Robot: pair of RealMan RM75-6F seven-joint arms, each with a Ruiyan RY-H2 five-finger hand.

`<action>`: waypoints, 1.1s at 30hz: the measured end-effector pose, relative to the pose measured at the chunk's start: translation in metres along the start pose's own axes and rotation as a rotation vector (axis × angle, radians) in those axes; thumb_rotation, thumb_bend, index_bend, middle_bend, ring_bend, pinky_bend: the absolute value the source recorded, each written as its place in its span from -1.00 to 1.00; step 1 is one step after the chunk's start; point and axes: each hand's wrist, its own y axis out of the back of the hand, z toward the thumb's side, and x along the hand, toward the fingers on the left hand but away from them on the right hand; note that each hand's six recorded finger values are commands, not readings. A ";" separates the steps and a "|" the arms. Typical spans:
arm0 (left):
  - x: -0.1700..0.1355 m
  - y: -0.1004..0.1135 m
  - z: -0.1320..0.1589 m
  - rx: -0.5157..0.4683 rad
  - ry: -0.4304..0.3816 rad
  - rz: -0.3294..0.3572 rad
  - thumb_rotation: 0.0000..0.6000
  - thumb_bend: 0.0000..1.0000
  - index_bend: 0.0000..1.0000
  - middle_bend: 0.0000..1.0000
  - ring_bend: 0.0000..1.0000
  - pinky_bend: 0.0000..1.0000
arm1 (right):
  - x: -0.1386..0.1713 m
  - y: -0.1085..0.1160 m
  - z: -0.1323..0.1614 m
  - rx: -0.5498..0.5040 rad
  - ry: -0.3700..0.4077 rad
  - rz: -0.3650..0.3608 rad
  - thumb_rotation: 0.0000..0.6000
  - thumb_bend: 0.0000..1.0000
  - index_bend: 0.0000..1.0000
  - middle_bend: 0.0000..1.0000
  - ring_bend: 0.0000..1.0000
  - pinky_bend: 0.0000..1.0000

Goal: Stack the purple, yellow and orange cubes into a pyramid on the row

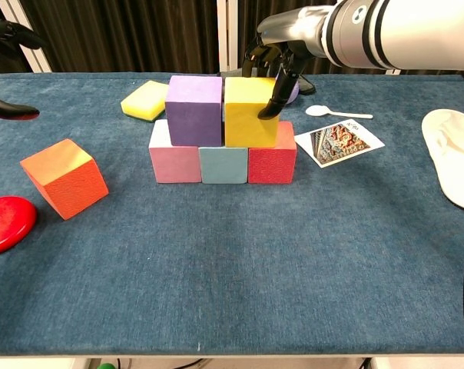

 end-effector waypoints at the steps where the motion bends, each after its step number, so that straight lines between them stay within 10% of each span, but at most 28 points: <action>1: 0.000 0.000 0.000 -0.001 -0.001 0.001 0.48 -0.76 -0.75 -0.83 -0.77 -0.76 | 0.000 0.000 0.000 0.000 0.001 0.001 1.00 -0.37 -0.29 -0.39 -0.63 -0.73; 33: 0.002 -0.003 -0.007 -0.010 0.009 -0.004 0.46 -0.76 -0.75 -0.83 -0.77 -0.76 | 0.028 0.022 -0.027 -0.064 -0.015 -0.033 1.00 -0.66 -0.94 -0.89 -0.90 -1.00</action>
